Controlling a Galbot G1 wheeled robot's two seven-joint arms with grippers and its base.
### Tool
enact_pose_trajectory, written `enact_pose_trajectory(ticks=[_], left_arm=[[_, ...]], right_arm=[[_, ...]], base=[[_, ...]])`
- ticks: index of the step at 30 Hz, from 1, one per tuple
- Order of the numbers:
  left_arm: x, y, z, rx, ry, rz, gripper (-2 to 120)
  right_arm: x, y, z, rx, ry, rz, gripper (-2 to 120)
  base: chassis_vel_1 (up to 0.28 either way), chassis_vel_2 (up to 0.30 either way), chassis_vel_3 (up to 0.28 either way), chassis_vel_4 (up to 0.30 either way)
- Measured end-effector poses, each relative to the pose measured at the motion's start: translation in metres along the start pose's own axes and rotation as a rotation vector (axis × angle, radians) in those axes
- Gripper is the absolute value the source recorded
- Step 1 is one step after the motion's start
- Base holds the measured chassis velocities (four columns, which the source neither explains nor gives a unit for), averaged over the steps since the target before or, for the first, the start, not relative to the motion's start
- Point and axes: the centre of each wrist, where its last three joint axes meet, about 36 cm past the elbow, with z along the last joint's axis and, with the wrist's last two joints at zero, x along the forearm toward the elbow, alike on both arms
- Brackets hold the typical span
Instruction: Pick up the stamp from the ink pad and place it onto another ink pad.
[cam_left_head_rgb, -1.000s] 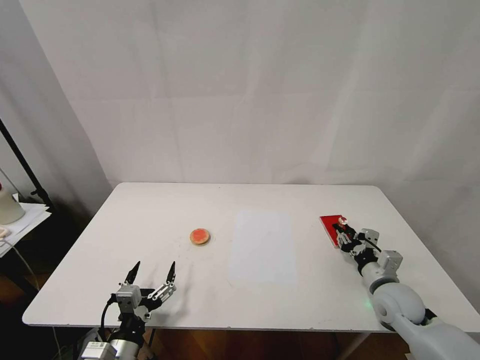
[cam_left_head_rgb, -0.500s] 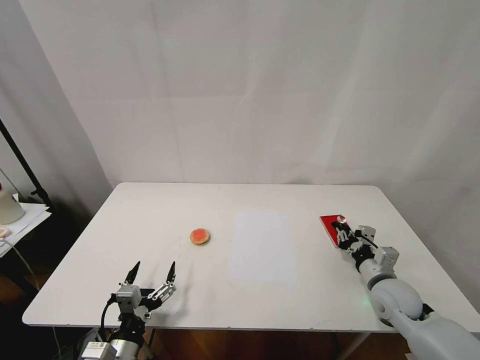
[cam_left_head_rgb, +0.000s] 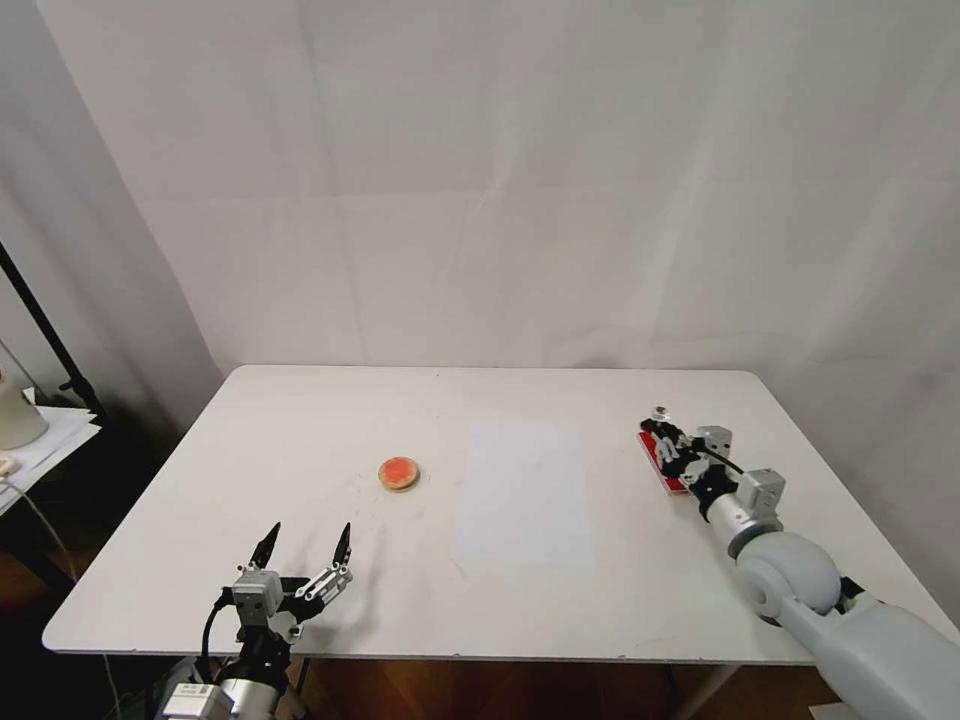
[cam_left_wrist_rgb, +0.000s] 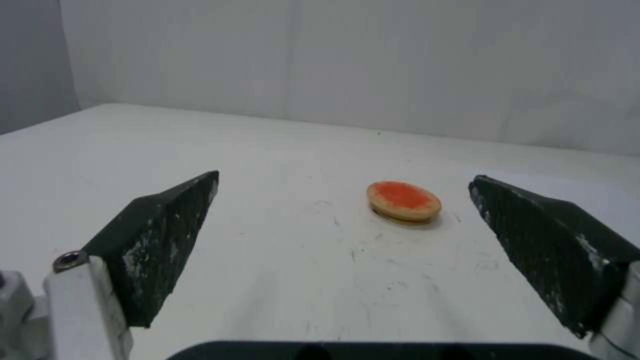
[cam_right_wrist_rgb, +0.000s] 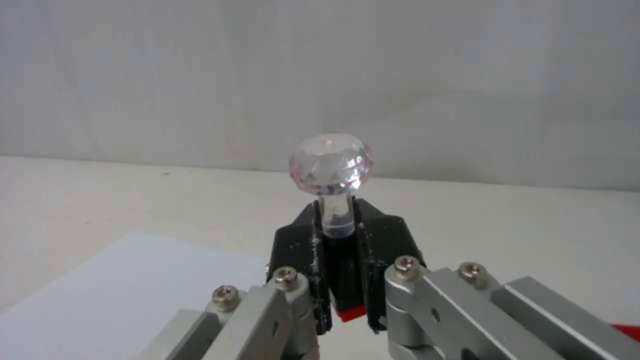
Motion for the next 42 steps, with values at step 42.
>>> enact_pose_trajectory(ticks=[42], left_arm=[[0.0,0.0,0.0,0.0,0.0,0.0,100]], right_arm=[[-0.101,0.148,-0.038,0.086,-0.046,-0.481,8]], base=[[0.0,0.0,0.0,0.0]])
